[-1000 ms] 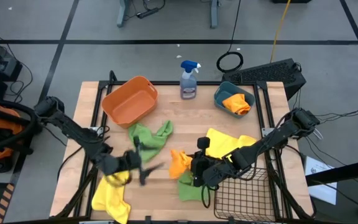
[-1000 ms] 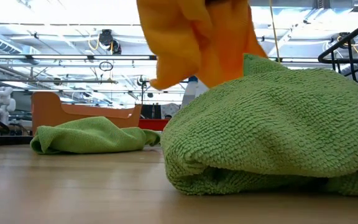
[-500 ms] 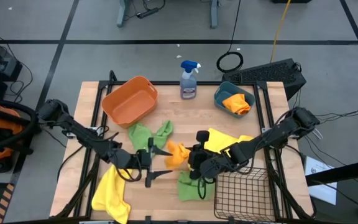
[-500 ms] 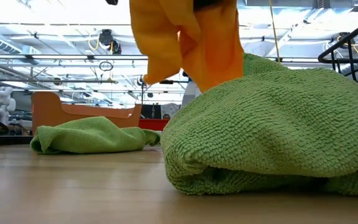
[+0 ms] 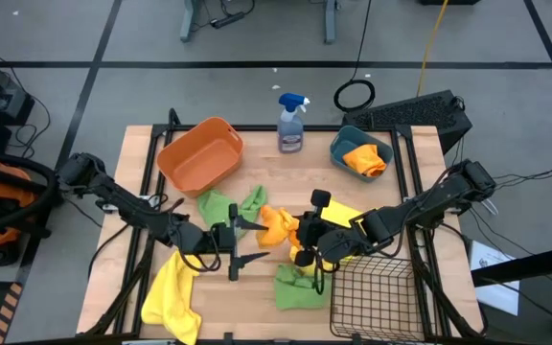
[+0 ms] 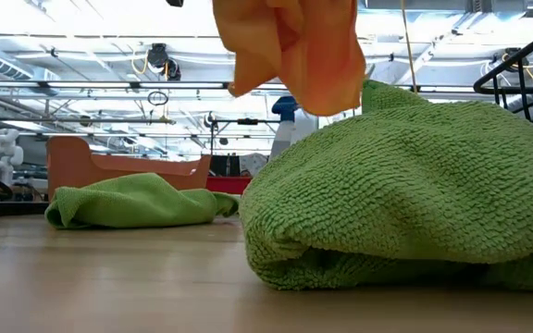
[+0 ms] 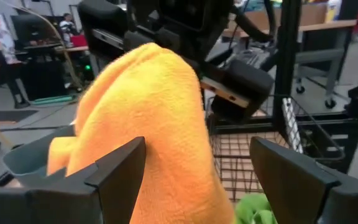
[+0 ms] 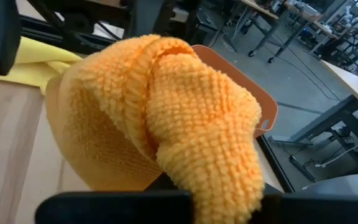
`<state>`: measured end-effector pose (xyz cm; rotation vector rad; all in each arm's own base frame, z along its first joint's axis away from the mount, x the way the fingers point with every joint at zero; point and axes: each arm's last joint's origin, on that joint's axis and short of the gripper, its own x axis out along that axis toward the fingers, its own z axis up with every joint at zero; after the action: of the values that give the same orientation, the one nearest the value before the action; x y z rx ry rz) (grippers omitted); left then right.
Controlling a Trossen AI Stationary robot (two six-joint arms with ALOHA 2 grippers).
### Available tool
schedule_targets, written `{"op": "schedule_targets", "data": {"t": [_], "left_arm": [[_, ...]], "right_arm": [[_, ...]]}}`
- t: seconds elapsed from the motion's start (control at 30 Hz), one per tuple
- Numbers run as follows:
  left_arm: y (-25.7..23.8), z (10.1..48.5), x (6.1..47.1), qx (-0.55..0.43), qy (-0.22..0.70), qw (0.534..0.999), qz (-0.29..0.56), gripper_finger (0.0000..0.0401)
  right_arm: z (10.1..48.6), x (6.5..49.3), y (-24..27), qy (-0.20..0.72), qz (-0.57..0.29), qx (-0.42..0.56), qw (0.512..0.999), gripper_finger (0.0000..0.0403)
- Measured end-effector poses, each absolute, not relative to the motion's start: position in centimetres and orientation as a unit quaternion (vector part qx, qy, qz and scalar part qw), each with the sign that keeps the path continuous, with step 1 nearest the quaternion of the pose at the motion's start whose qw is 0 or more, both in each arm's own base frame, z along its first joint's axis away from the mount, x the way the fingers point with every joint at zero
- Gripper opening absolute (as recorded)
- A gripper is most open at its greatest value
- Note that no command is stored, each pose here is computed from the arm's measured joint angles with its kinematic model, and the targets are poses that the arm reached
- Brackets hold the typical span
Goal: Sort microfiber towel by color & place in baskets
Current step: Put the orange microfiber towel into the blue bin
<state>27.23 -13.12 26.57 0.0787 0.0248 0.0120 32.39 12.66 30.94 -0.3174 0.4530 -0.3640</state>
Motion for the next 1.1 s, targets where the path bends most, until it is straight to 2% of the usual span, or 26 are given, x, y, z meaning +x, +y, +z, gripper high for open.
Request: {"op": "schedule_targets", "data": {"t": [0.13,0.43,0.53,0.67,0.87,0.93,1.1], "left_arm": [[-12.6,26.5,27.6,0.029,0.016,0.999,-0.017,0.0295],[-10.0,25.8,29.0,0.059,0.03,0.997,0.04,0.0295],[-9.1,25.3,29.6,0.073,0.041,0.995,0.056,0.0283],[-8.8,25.3,29.7,0.085,0.043,0.995,0.042,0.0217],[-9.7,26.0,29.0,0.134,0.026,0.991,0.015,0.0037],[-9.8,26.4,28.9,0.146,0.018,0.989,0.014,0.0017],[-9.4,26.7,28.6,0.168,0.027,0.985,0.041,0.002]], "right_arm": [[31.0,32.5,12.4,0.223,-0.186,-0.164,0.943,0.0004],[31.1,32.9,11.3,0.225,-0.192,-0.176,0.939,0.0004],[31.0,33.0,11.1,0.23,-0.184,-0.173,0.94,0.0004],[30.9,32.9,11.3,0.232,-0.174,-0.147,0.945,0.0017],[30.5,32.5,12.0,0.24,-0.172,-0.121,0.948,0.0079],[30.4,32.3,12.2,0.243,-0.17,-0.116,0.948,0.0102],[30.0,31.7,12.9,0.261,-0.166,-0.11,0.944,0.016]]}}
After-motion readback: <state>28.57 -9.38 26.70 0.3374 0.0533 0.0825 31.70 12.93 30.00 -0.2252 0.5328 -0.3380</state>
